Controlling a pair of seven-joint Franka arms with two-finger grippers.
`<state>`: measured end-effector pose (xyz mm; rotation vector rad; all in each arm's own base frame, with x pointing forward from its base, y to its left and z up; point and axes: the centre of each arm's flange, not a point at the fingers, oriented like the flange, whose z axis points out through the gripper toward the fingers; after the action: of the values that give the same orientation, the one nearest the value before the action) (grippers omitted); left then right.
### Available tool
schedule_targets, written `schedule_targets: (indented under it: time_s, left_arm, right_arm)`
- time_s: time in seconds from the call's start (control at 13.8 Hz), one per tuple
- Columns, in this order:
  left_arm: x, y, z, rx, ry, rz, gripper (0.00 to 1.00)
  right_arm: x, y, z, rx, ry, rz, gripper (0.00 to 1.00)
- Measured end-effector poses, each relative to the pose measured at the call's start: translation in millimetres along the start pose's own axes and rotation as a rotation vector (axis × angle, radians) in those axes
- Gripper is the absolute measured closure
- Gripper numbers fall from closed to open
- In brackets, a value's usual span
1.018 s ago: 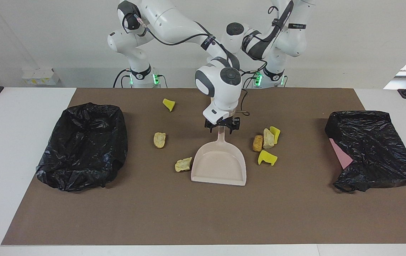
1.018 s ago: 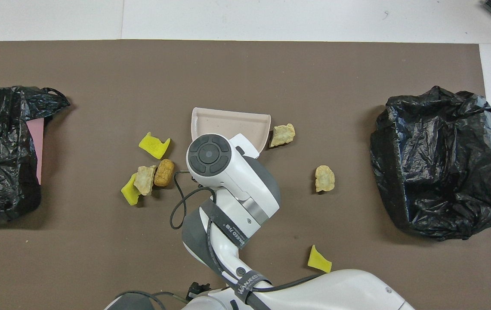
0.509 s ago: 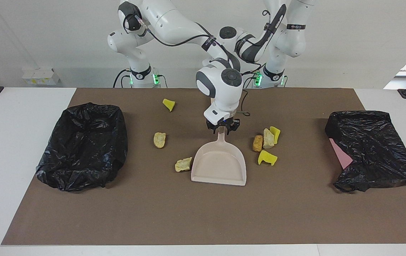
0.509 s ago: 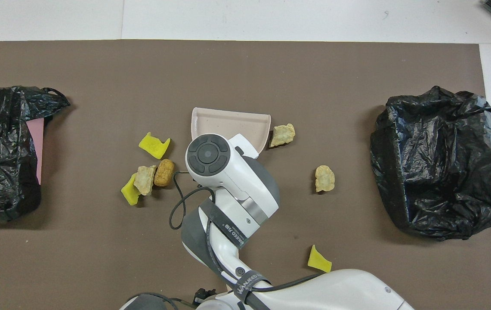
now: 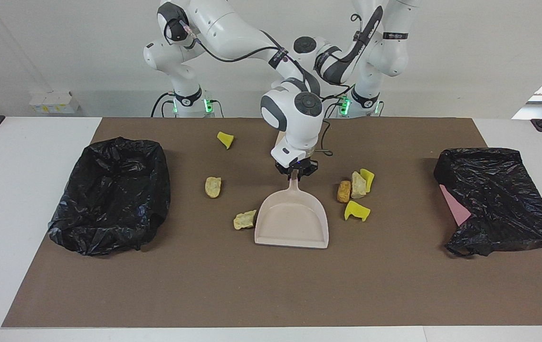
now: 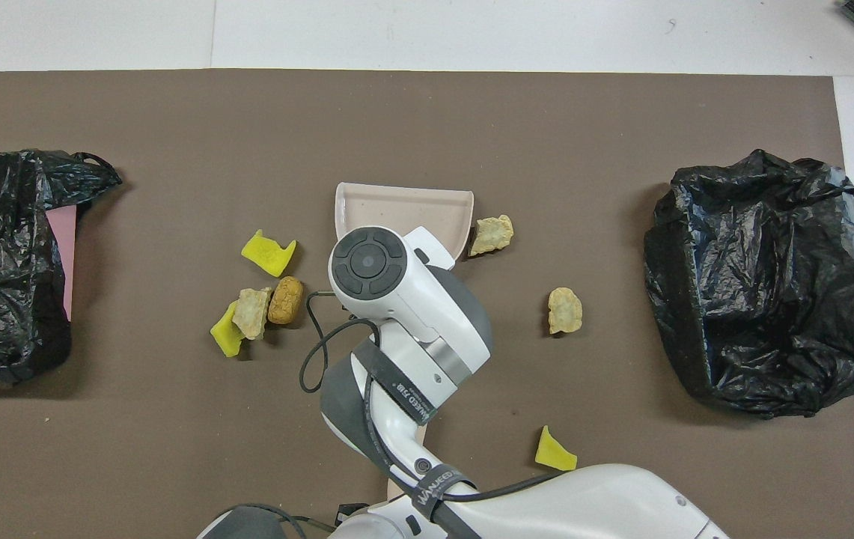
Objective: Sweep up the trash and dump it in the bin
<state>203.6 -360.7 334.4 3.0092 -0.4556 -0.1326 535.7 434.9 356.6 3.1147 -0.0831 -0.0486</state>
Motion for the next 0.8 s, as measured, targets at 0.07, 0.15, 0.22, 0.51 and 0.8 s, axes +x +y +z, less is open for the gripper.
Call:
schedule_targets:
  time_s: [0.07, 0.15, 0.22, 0.51, 0.8]
  left_arm:
    - [5.1, -8.2, -4.0, 0.003, -0.006, -0.021, 0.74]
    - [11.0, -18.1, -9.4, 0.004, -0.009, -0.035, 0.74]
    - [17.3, -28.4, -15.3, 0.003, -0.009, -0.041, 0.74]
    - [58.8, -91.7, -50.4, 0.0, -0.028, -0.045, 0.74]
    - [94.5, -163.5, -82.2, 0.016, -0.029, -0.036, 0.74]
  right_arm:
    - [4.0, 3.5, -4.5, 0.004, 0.007, -0.039, 0.69]
    - [6.9, 6.4, -8.1, 0.007, 0.013, -0.081, 0.69]
    - [9.2, 8.9, -10.1, 0.007, 0.017, -0.133, 0.69]
    - [17.4, 18.3, -10.2, -0.003, 0.022, -0.416, 0.69]
    - [37.2, 43.6, -14.8, -0.038, 0.04, -0.691, 0.69]
